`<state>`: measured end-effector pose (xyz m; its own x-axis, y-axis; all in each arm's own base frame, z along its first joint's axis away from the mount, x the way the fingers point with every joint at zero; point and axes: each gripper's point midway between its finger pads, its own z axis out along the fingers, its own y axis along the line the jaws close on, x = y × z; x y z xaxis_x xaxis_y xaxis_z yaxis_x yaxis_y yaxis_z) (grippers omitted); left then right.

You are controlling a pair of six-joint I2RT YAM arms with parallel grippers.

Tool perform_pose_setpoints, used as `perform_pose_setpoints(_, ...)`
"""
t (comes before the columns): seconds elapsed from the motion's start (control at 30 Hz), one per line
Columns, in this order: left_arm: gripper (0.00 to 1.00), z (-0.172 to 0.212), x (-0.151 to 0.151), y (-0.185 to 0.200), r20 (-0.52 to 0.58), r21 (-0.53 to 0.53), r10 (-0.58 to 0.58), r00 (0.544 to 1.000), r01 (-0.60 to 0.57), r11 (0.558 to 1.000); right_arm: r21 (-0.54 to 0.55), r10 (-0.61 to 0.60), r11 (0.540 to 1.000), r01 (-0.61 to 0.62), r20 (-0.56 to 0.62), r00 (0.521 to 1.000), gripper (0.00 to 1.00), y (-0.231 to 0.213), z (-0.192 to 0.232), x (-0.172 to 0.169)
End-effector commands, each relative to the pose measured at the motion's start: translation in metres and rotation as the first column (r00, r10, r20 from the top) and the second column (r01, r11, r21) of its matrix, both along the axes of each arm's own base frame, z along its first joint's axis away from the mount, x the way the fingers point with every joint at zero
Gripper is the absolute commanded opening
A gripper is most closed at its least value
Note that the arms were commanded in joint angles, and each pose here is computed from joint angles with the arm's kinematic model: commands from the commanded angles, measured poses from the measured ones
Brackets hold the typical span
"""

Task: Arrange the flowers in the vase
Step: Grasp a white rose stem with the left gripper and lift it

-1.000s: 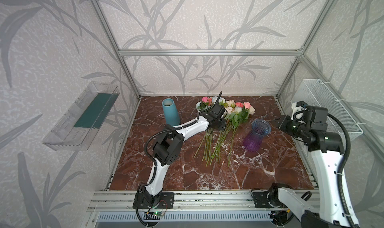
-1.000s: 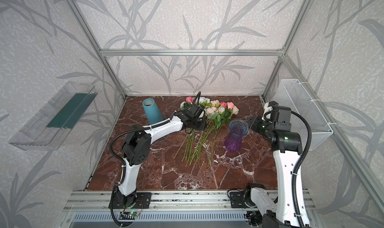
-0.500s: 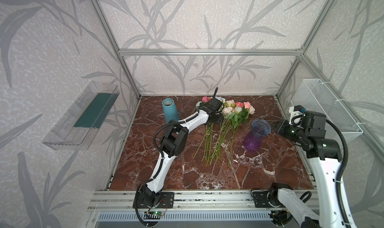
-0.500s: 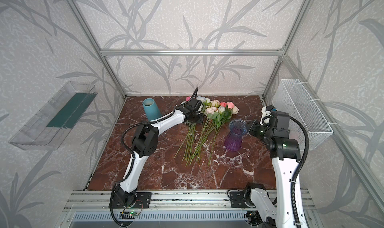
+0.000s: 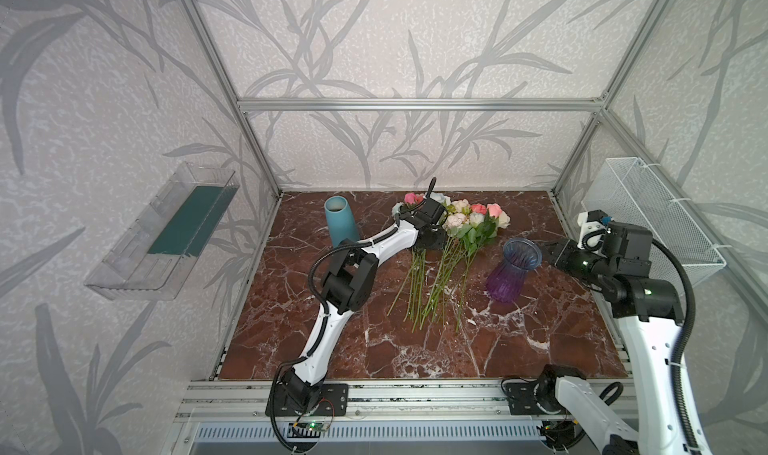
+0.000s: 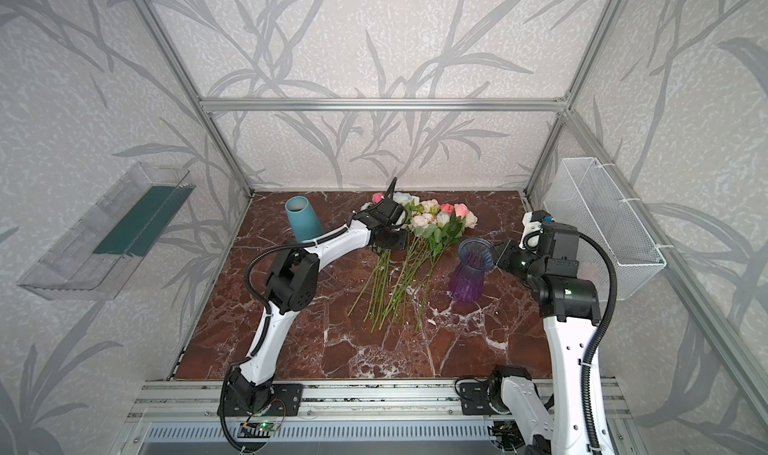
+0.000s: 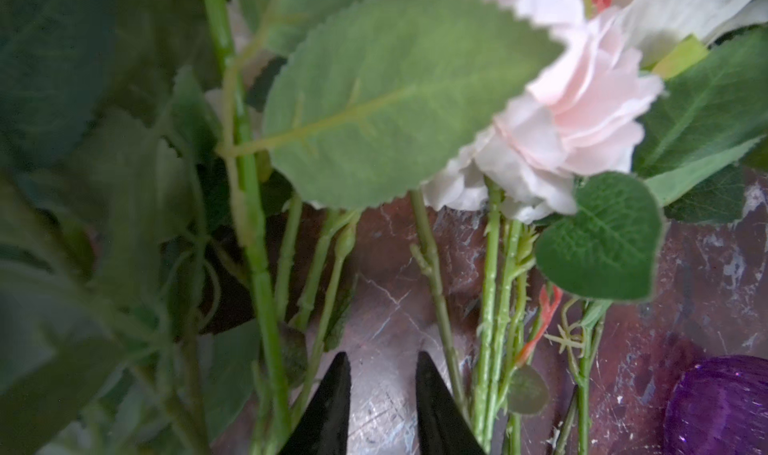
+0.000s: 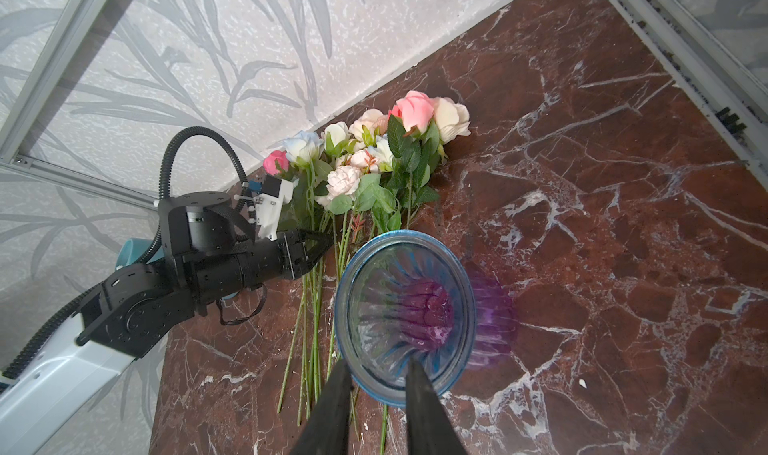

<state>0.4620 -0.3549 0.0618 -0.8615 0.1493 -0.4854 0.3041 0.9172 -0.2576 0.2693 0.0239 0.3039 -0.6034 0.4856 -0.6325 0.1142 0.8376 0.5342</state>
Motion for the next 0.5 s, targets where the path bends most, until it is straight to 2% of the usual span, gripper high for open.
perform_pose_setpoints(0.0,0.33,0.043,0.0,0.003,0.051,-0.045,0.036,0.998,-0.034,0.998,-0.006,0.009,1.0,-0.009,0.022,1.0,0.25,0.002,0.003,-0.001)
perform_pose_setpoints(0.2,0.38,0.051,-0.001,-0.014,0.028,-0.137,0.025,0.999,-0.021,0.99,0.001,0.009,1.0,-0.009,0.018,1.0,0.25,0.002,0.0,0.001)
perform_pose_setpoints(0.47,0.37,0.025,0.011,-0.018,0.006,-0.092,0.048,0.999,-0.047,0.995,0.006,0.013,1.0,-0.013,0.021,1.0,0.26,0.004,-0.001,-0.002)
